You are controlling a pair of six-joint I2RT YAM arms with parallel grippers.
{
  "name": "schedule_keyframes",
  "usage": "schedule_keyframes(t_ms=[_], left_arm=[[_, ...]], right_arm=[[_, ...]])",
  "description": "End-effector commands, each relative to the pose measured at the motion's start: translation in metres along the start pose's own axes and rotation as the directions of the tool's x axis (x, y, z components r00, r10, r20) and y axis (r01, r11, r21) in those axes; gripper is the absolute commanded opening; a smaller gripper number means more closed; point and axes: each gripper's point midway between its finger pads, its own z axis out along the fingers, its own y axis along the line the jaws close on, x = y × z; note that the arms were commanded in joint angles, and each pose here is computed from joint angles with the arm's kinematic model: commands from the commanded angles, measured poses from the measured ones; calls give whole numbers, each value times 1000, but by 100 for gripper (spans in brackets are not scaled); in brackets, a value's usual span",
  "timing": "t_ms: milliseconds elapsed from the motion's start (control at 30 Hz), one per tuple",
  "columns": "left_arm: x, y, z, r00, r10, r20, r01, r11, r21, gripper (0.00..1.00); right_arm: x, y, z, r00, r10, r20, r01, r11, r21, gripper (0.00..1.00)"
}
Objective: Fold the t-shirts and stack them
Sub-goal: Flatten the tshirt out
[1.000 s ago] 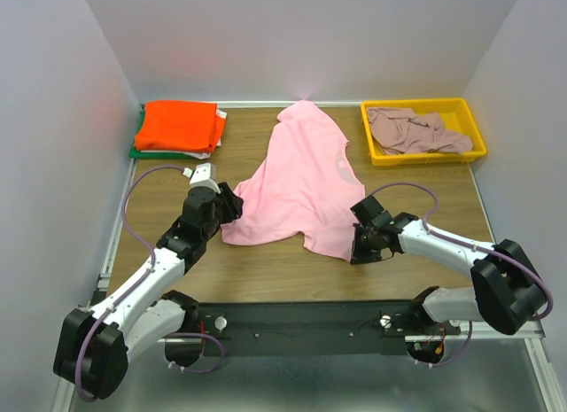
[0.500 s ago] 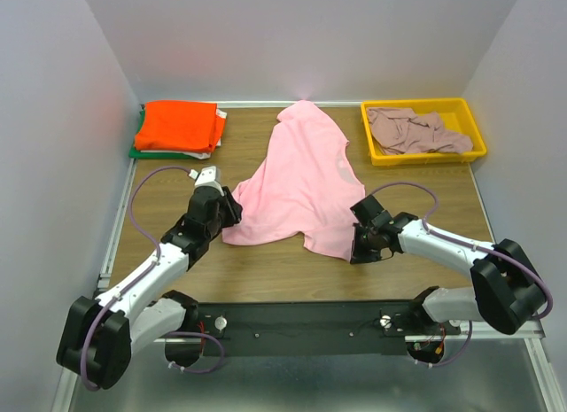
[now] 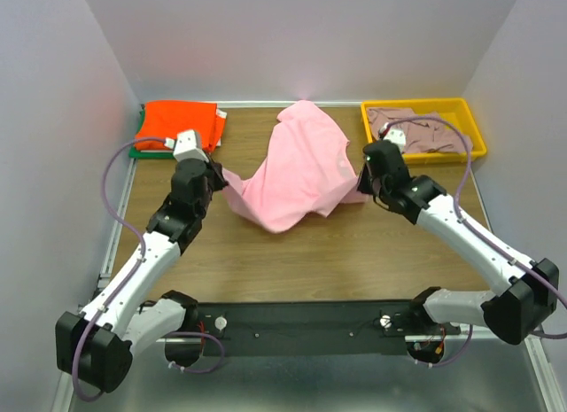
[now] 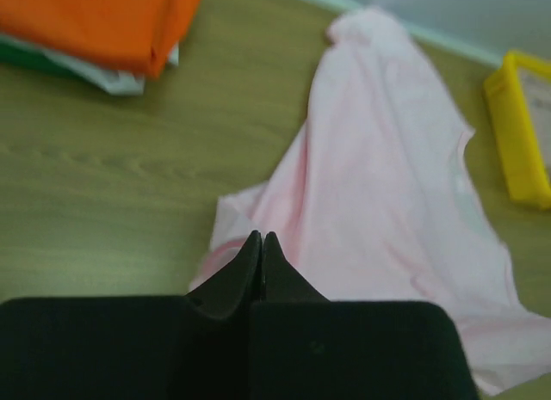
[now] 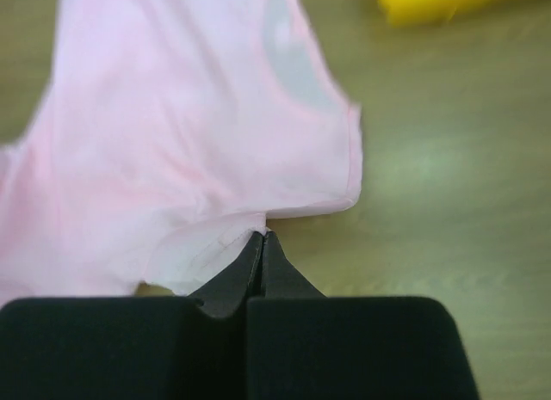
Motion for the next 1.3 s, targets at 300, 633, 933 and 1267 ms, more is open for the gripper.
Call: schedule_keyframes(t_ms=[300,633,933,1267], left_arm=[[-120,49,-32,939,15,343,53,980,-190,0],[-164,33,-58,921,52,385,4,990,-144,0],[-232,-20,-97,883,42,468,-65,997,33,0],[-239,-45,-17,904,46,424,-85,994,74,0]], right_arm=[[-218,-77,-109,848,-99,521,-114,926,361,0],[-283,-77,-201,721,-69,690,-177,944,280,0],[-294,-40,-220,693,-1,721,-69,995,67,0],[-323,-17,-102,762,-110,638,-27,979,201,0]])
